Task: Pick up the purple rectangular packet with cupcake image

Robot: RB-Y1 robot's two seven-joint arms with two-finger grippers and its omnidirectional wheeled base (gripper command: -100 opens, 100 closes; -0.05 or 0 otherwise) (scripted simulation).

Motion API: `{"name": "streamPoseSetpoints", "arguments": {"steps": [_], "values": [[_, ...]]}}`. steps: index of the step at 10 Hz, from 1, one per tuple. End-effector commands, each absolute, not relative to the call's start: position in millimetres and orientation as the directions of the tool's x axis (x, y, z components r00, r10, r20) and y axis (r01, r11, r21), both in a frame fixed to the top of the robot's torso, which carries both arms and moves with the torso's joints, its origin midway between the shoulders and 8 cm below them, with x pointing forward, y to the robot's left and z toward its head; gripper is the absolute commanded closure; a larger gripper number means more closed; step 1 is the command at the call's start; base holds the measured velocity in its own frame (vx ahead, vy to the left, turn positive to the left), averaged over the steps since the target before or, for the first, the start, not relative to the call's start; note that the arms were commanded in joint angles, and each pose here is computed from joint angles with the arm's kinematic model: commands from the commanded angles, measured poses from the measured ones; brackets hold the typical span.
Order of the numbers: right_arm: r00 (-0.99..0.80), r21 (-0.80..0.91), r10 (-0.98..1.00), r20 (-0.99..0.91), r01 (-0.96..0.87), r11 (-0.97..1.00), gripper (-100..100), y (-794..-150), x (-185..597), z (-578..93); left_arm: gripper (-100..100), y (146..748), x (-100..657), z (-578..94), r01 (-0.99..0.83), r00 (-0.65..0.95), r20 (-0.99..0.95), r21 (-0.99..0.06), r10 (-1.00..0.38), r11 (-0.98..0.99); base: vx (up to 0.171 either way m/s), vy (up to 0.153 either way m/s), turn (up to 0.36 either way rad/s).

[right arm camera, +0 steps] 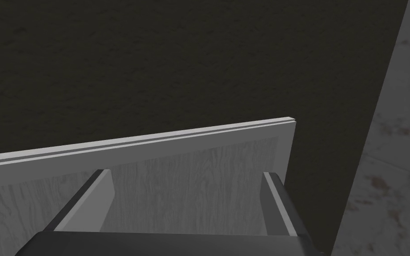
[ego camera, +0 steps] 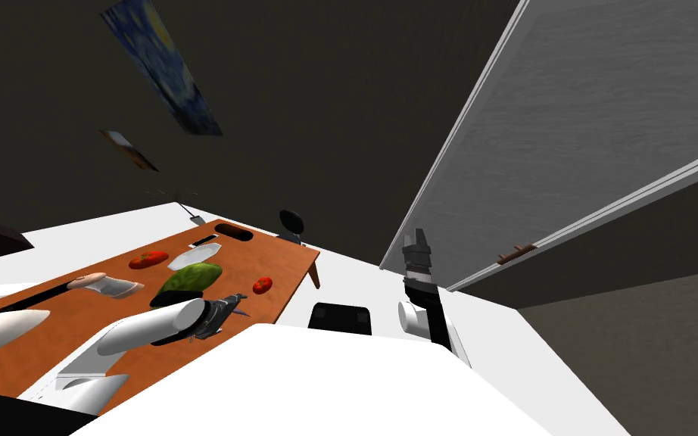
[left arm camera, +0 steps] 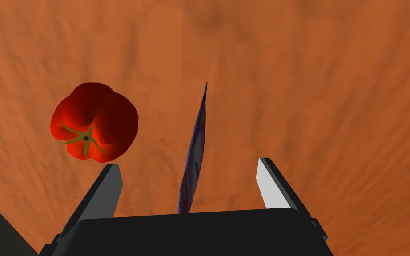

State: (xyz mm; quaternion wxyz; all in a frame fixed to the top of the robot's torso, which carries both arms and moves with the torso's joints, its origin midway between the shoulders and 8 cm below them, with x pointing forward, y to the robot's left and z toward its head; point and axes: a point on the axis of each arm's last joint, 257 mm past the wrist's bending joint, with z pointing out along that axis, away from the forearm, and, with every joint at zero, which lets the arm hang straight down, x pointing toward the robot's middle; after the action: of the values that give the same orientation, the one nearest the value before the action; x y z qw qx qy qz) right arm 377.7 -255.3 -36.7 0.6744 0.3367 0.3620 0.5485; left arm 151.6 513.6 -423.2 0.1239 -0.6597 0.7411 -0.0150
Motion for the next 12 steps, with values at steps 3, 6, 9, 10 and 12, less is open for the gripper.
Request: {"name": "streamPoseSetpoints", "arguments": {"steps": [3, 6, 9, 10, 12], "values": [[0.136, 0.851, 0.984, -0.119, -0.496, 0.172, 0, -255.3, 377.7, -36.7, -100, 530.9, 119.2, -416.4, -0.986, -0.138, -0.14, -0.075, -0.981, 0.149, 0.051, 0.053, -0.125], [0.136, 0.851, 0.984, -0.119, -0.496, 0.172, 0, -255.3, 377.7, -36.7, -100, 541.6, 102.7, -409.3, -0.987, -0.159, -0.126, -0.014, -0.979, 0.162, 0.033, 0.04, -0.079], [0.136, 0.851, 0.984, -0.119, -0.496, 0.172, 0, -255.3, 377.7, -36.7, -100, 540.5, 108.6, -418.7, -0.989, -0.14, -0.129, -0.026, -0.982, 0.144, -0.005, 0.009, -0.04], [0.136, 0.851, 0.984, -0.119, -0.496, 0.171, 0, -255.3, 377.7, -36.7, -100, 540.9, 109.2, -421.2, -0.99, -0.134, -0.129, -0.026, -0.983, 0.139, -0.056, 0.011, -0.101], [0.136, 0.851, 0.984, -0.119, -0.496, 0.172, 0, -255.3, 377.7, -36.7, -100, 542.1, 111.6, -431.2, -0.993, -0.115, -0.129, -0.027, -0.985, 0.119, -0.066, 0.012, -0.092]]}}
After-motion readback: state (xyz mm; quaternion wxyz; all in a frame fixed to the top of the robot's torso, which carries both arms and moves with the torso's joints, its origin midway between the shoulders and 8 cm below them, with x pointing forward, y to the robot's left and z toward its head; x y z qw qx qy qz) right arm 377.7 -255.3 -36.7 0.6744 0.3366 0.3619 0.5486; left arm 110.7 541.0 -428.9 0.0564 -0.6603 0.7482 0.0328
